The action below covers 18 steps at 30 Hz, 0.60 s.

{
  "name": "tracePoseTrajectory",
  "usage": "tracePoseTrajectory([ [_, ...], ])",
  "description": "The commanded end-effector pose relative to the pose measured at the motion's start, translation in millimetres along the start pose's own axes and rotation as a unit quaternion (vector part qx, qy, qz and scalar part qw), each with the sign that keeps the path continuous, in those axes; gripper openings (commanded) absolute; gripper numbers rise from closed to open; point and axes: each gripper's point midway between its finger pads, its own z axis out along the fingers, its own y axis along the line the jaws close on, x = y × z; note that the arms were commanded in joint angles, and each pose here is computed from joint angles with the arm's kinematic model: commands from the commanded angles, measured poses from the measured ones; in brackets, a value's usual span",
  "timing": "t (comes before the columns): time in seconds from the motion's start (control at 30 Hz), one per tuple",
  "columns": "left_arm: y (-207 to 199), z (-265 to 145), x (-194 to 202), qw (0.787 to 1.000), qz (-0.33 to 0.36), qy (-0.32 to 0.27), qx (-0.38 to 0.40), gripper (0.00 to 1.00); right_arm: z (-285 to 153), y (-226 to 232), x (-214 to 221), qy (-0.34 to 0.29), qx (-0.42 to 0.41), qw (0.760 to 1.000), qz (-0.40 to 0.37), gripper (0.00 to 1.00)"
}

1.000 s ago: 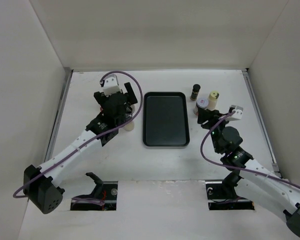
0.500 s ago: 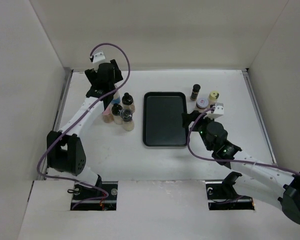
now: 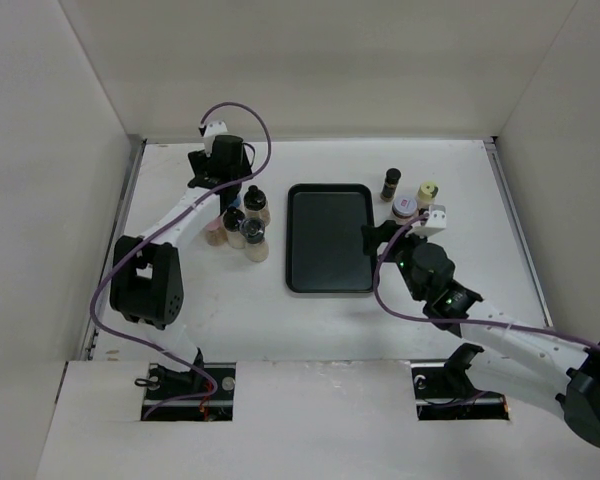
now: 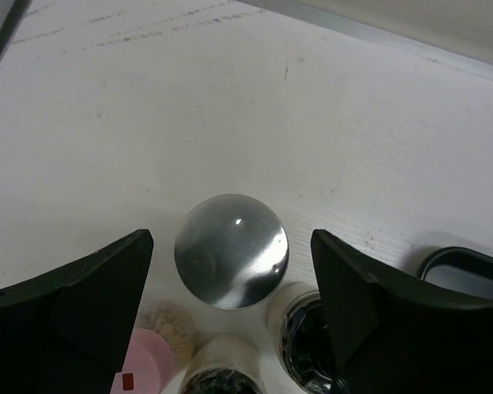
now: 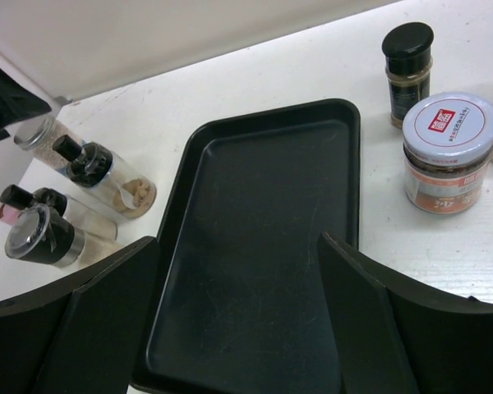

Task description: Organize the condiment bottles

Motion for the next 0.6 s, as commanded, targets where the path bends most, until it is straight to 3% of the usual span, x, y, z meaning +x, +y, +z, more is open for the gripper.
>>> tracePoseTrajectory([
  [0.0,-1.9,11.8,5.6,1.000,-0.009,0.003,-0.003,0.74,3.8,21.8,-27.8,-0.036,-0.029,0.999,0.016,0.84],
  [0.13,-1.5,17.9,18.1,1.000,-0.017,0.015,-0.001,0.70,3.7,22.3,-28.9,-0.037,-0.029,0.999,0.017,0.85],
  [0.23,1.7,18.8,8.1,1.000,-0.031,0.004,-0.002,0.48,5.3,21.0,-24.4,-0.032,-0.027,0.999,0.014,0.85],
  [0.33,1.0,5.3,-25.9,0.997,-0.058,-0.041,0.008,0.37,7.7,21.2,-22.1,-0.028,-0.025,0.999,0.011,0.85],
  [0.57,-10.7,-49.2,-132.3,0.978,-0.109,-0.171,0.043,0.34,8.8,21.1,-20.6,-0.027,-0.024,0.999,0.010,0.84],
])
